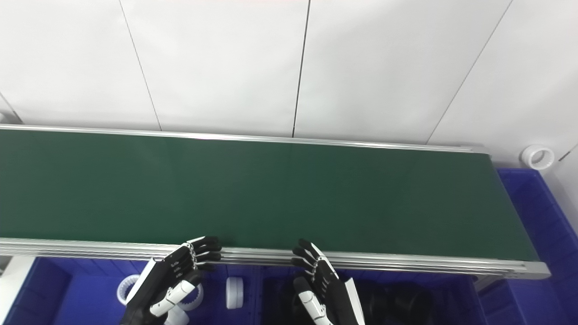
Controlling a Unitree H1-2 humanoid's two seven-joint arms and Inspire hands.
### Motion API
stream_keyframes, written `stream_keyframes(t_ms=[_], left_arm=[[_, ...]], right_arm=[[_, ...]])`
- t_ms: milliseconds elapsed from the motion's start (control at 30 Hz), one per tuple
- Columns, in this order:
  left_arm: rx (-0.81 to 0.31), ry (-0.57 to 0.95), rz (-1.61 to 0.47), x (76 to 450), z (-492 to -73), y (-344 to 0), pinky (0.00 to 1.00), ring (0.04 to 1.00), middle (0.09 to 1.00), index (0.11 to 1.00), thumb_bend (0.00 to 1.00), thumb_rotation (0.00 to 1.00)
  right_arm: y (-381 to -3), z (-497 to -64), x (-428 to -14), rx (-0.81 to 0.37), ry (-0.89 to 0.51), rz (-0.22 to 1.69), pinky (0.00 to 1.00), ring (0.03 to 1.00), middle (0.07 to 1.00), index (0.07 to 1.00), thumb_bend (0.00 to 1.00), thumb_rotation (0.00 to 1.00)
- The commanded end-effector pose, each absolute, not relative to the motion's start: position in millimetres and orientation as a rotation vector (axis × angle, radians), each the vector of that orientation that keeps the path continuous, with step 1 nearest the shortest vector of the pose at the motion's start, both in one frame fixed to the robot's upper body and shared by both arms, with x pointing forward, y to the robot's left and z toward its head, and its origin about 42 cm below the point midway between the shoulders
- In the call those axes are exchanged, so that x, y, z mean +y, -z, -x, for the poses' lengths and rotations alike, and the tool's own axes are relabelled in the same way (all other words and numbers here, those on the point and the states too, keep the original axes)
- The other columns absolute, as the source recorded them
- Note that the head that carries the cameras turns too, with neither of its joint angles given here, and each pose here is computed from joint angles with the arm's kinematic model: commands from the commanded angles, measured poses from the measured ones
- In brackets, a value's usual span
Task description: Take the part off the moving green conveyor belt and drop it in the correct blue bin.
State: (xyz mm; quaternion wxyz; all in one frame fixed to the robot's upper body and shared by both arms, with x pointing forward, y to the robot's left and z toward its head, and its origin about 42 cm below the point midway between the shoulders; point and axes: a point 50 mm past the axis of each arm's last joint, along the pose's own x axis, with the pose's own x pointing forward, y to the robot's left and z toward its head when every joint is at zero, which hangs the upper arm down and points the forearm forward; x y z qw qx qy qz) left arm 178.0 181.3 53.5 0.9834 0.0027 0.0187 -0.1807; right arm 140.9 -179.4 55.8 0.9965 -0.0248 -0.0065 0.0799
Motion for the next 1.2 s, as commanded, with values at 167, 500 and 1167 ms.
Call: stream_keyframes(t_ms=[167,500,1167], left_arm=[[-0.025,0.376,0.007,179.2,-181.1,-62.7,0.66,0.738,0.781,0.786,0.74,0.66],[-0.026,0.376,0.008,179.3,-180.9,-62.4,0.66,0.737,0.78,0.786,0.73,0.66],[-0.023,0.377,0.005,179.2,-181.9,-60.1,0.66,0.734,0.777,0.784,0.72,0.64]], right_arm=[[-65.3,-142.2,-177.5,-0.062,-0.162,0.035,0.72,0.795,0.841,0.883,0.57,0.76],[-65.2,-142.0,-177.6,-0.063,-0.161,0.038,0.71,0.793,0.839,0.884,0.57,0.77],[-63.2,-143.2,-177.1,-0.063,-0.163,0.039,0.71,0.794,0.837,0.88,0.55,0.76]])
